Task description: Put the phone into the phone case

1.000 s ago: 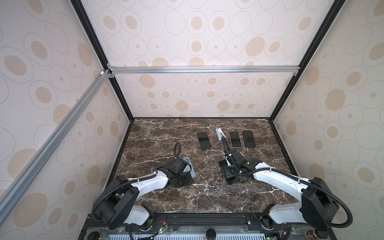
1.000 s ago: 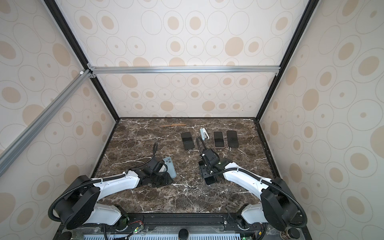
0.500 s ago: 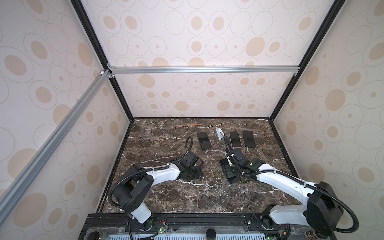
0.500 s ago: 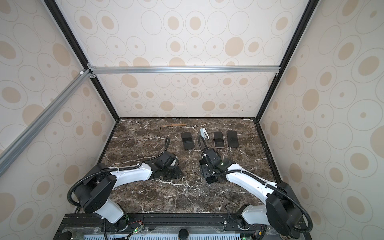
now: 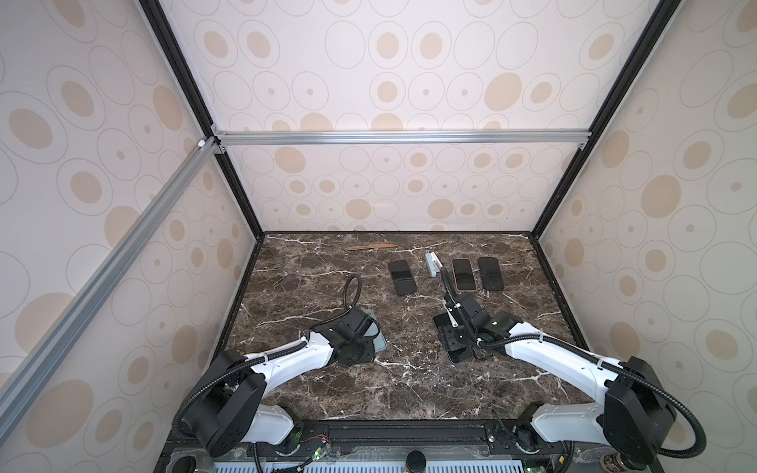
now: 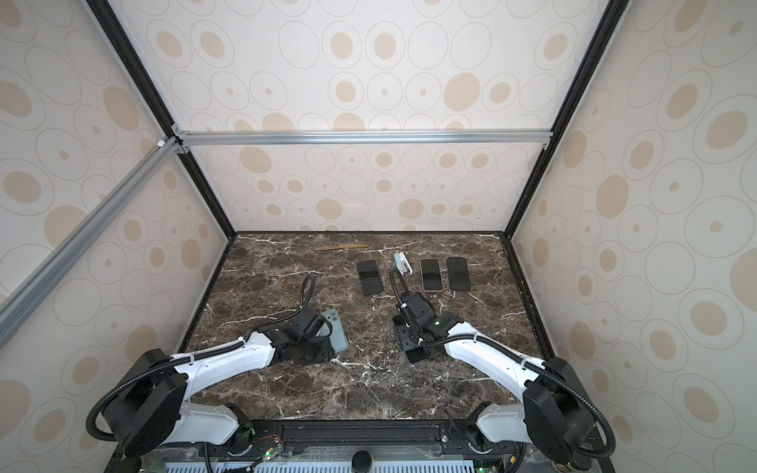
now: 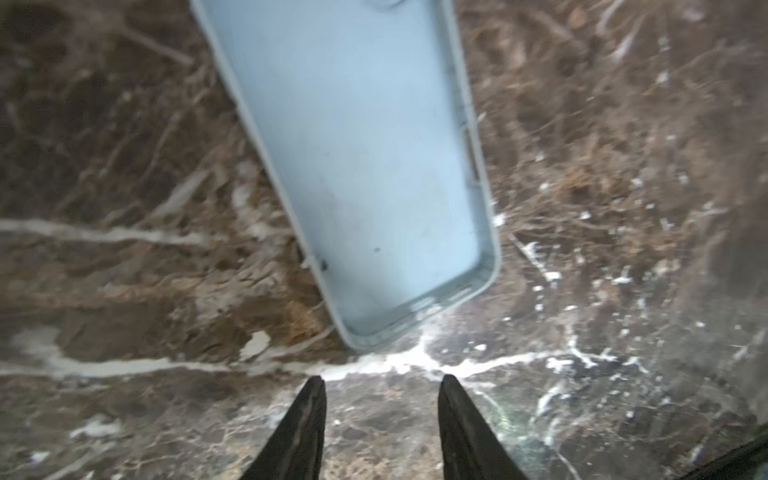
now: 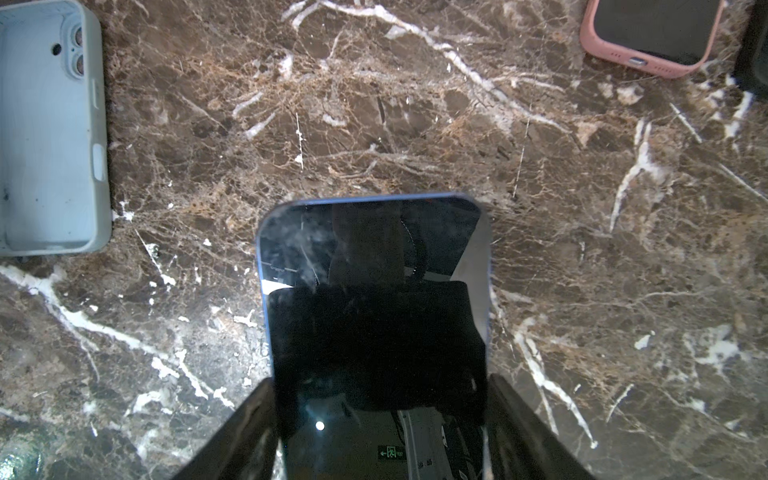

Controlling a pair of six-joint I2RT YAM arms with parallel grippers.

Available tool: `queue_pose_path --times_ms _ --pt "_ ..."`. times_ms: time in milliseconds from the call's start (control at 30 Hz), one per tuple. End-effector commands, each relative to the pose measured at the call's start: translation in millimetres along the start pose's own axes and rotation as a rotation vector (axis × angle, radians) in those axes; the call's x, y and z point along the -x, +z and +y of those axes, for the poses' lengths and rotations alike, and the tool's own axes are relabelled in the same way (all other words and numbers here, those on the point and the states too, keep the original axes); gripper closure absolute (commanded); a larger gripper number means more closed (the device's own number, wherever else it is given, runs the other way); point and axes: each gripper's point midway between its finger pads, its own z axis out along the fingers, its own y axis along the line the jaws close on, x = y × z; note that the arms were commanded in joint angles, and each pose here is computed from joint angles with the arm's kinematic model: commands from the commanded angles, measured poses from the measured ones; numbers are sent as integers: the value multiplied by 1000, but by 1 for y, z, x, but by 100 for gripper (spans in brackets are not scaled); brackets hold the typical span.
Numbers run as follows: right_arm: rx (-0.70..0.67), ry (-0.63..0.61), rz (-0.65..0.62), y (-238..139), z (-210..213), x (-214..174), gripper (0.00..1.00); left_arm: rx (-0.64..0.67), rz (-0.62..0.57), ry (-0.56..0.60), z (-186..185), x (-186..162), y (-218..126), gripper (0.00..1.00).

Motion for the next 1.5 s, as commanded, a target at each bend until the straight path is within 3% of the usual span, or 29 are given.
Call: queue_pose_path --times_ms 0,467,867,1033,1200,1467 --pt "9 -8 -26 -5 4 11 64 -18 -8 -12 -4 5 4 55" --pt "4 -2 -15 0 4 8 64 -150 11 65 -49 26 24 56" --pt "-29 -11 -37 -13 -2 20 64 -240 -67 134 -113 89 47 56" --pt "0 -50 -69 -24 5 33 64 -255 -140 198 -128 114 12 56" --pt "90 -155 -122 -33 27 59 65 -235 -204 192 -97 138 -31 55" --pt "267 -430 -280 -55 85 85 64 -496 -148 406 -138 125 -102 51"
